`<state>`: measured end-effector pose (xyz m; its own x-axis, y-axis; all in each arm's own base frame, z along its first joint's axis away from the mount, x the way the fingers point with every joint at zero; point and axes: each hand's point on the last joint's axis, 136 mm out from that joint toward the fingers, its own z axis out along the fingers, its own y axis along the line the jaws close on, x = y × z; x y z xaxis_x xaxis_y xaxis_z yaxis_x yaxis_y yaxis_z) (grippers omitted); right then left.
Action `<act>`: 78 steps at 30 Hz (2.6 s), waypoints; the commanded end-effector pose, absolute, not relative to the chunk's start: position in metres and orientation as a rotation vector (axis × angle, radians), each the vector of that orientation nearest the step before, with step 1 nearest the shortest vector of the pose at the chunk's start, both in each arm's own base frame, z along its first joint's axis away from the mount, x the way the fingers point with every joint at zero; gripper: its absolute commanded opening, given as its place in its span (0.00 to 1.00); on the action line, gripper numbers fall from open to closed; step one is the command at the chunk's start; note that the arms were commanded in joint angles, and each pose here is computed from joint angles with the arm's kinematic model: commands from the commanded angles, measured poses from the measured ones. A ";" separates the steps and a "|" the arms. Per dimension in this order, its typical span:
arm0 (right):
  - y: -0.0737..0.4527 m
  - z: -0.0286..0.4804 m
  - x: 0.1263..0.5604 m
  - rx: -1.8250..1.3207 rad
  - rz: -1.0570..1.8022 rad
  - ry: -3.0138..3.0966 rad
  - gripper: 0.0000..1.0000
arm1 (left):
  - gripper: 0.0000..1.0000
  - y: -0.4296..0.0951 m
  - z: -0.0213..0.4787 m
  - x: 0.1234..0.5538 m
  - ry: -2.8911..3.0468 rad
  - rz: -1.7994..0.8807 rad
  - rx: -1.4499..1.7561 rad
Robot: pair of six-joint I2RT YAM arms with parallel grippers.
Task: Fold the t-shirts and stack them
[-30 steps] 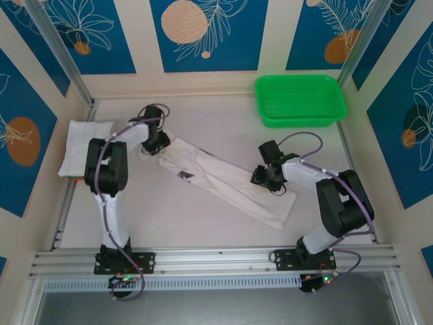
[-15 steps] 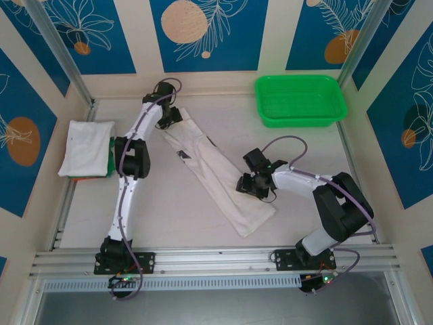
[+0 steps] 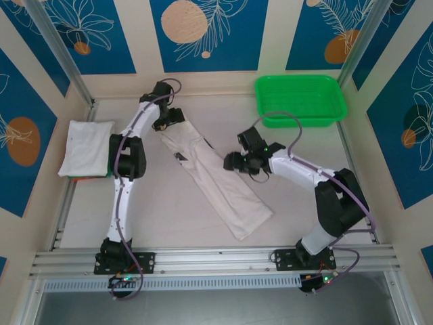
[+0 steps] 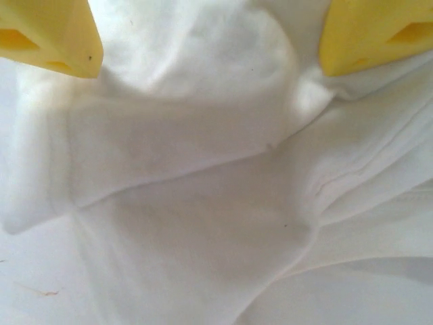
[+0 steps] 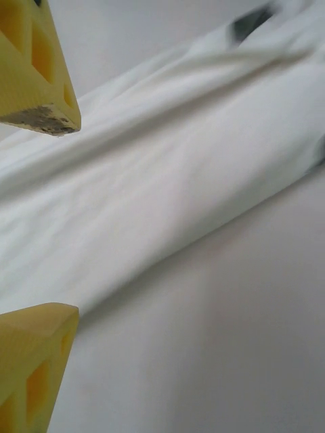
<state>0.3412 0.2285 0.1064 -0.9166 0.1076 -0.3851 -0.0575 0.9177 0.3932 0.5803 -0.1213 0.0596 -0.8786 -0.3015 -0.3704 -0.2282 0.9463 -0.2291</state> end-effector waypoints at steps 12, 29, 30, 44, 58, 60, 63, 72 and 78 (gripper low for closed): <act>0.335 0.088 0.491 -0.292 0.904 2.565 0.61 | 1.00 -0.073 0.151 0.454 2.433 -0.204 -0.365; 0.367 0.044 0.524 -0.237 1.139 2.634 0.02 | 1.00 -0.074 0.097 0.375 2.553 -0.297 -0.427; 0.361 0.046 0.529 -0.219 1.119 2.629 0.02 | 1.00 -0.076 0.097 0.376 2.556 -0.308 -0.427; 0.227 0.049 0.595 0.291 0.656 2.553 0.00 | 1.00 -0.106 0.096 0.382 2.582 -0.432 -0.362; 0.227 0.116 0.574 0.188 0.701 2.448 0.49 | 1.00 -0.176 0.079 0.398 2.649 -0.484 -0.185; 0.226 0.132 0.569 0.163 0.698 2.419 0.63 | 1.00 -0.192 0.079 0.405 2.654 -0.493 -0.145; 0.219 0.152 0.555 0.150 0.677 2.378 0.70 | 1.00 -0.223 0.082 0.415 2.657 -0.499 -0.069; 0.155 0.164 0.491 0.272 0.605 2.316 0.68 | 0.55 -0.330 0.073 0.423 2.704 -0.598 0.126; 0.126 0.144 0.447 0.307 0.573 2.361 0.67 | 0.31 -0.355 0.039 0.419 2.779 -0.689 0.123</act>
